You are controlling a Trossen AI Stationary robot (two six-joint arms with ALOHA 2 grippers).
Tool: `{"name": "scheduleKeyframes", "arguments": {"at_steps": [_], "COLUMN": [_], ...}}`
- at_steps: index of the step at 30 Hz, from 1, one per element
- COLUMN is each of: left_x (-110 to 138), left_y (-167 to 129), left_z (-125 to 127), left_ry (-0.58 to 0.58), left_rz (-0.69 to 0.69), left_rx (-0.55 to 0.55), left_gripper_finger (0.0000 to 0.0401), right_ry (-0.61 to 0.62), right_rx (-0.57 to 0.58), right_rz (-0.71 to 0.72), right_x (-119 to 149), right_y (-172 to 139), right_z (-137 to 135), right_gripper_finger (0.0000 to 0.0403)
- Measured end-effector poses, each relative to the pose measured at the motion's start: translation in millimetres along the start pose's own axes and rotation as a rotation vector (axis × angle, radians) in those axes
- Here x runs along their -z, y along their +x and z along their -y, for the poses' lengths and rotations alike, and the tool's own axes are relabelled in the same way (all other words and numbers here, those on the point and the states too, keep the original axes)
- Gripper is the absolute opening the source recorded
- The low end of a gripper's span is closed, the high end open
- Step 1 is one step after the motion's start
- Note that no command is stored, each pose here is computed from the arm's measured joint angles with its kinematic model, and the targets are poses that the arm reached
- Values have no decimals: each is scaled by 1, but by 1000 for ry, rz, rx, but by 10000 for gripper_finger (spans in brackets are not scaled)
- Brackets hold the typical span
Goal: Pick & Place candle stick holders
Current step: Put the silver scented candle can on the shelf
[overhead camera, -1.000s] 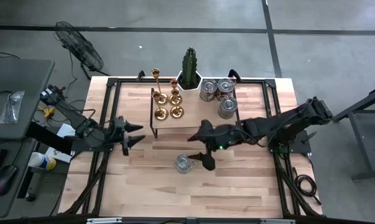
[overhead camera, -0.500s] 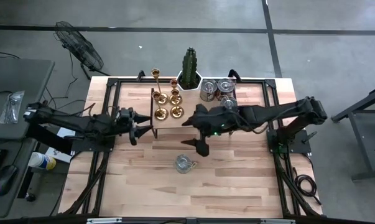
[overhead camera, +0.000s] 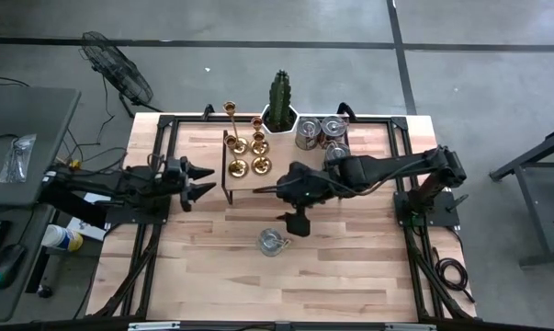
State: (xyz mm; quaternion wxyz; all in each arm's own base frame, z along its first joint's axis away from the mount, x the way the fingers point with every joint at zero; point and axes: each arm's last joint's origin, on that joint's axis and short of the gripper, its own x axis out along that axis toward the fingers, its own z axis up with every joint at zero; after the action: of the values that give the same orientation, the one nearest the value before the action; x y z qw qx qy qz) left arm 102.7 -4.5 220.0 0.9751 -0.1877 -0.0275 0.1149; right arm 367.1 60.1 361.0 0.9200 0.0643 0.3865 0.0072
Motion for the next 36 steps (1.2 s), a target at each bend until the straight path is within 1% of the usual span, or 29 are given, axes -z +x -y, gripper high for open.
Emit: {"name": "scheduleKeyframes", "arguments": {"at_steps": [6, 9, 12, 15, 19, 22, 25, 28, 31, 36], "left_x": [20, 25, 28, 34, 40, 40, 41, 43, 43, 43], "left_y": [-2, -3, -3, -3, -3, -4, -6, -8, -9, -9], "left_z": [-7, -8, -8, -9, -11, -11, -11, -12, -13, -14], "left_ry": [-25, -38, -29, 2, 13, 21, 20, 17, -13, -83], "left_rz": [-39, -55, -75, -109, -125, -124, -136, -162, -168, -166], "left_rx": [57, 99, 135, 146, 145, 181, 210, 210, 196, 175], "left_gripper_finger": [245, 245, 245, 245, 245, 245, 245, 245, 245, 245], "right_ry": [76, 137, 172, 187, 226, 247, 240, 188, 139, 96], "right_rx": [-11, -26, -27, -24, -17, -42, -65, -65, -69, -65], "right_rz": [-52, -70, -118, -162, -236, -281, -328, -359, -360, -357], "right_x": [7, 11, 19, 26, 36, 42, 47, 51, 52, 52], "right_y": [-1, 1, 6, 17, 39, 55, 68, 77, 81, 82], "right_z": [-10, -19, -31, -42, -52, -57, -59, -59, -59, -57], "right_gripper_finger": [330, 330, 330, 330, 330, 330, 330, 330, 330, 330]}}
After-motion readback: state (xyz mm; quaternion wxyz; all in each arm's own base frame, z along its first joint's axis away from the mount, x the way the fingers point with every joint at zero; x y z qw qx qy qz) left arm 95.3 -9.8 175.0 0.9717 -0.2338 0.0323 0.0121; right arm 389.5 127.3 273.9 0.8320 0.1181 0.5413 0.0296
